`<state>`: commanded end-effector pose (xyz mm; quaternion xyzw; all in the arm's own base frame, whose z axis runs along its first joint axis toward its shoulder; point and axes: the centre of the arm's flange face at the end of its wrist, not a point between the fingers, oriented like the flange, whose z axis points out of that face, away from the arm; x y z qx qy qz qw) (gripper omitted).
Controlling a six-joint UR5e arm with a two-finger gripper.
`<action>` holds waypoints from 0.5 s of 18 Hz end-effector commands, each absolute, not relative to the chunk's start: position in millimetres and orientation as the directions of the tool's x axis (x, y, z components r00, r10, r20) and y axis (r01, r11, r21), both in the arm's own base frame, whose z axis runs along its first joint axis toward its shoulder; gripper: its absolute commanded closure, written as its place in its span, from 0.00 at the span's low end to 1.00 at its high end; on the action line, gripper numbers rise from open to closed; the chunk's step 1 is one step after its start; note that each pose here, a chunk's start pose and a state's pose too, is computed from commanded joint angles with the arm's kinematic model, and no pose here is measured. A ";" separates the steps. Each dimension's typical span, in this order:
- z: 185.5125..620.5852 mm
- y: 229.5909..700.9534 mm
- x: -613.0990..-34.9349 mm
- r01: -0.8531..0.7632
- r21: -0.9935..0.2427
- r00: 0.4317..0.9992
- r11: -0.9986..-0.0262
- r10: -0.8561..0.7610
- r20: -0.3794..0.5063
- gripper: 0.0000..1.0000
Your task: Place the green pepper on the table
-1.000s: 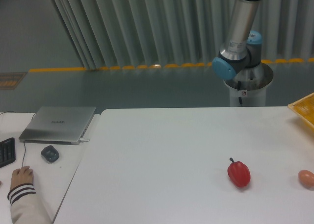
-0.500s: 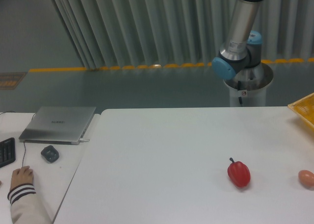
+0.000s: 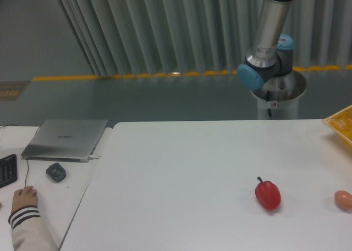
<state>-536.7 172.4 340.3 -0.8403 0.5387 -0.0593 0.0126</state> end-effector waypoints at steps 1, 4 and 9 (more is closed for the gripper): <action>348.4 173.8 -531.7 -0.904 -0.082 0.413 -0.419 -0.907 0.083 0.63; 368.6 197.9 -512.7 -0.899 -0.078 0.428 -0.431 -0.902 0.054 0.62; 383.6 258.2 -481.0 -0.841 -0.093 0.535 -0.533 -0.845 0.008 0.61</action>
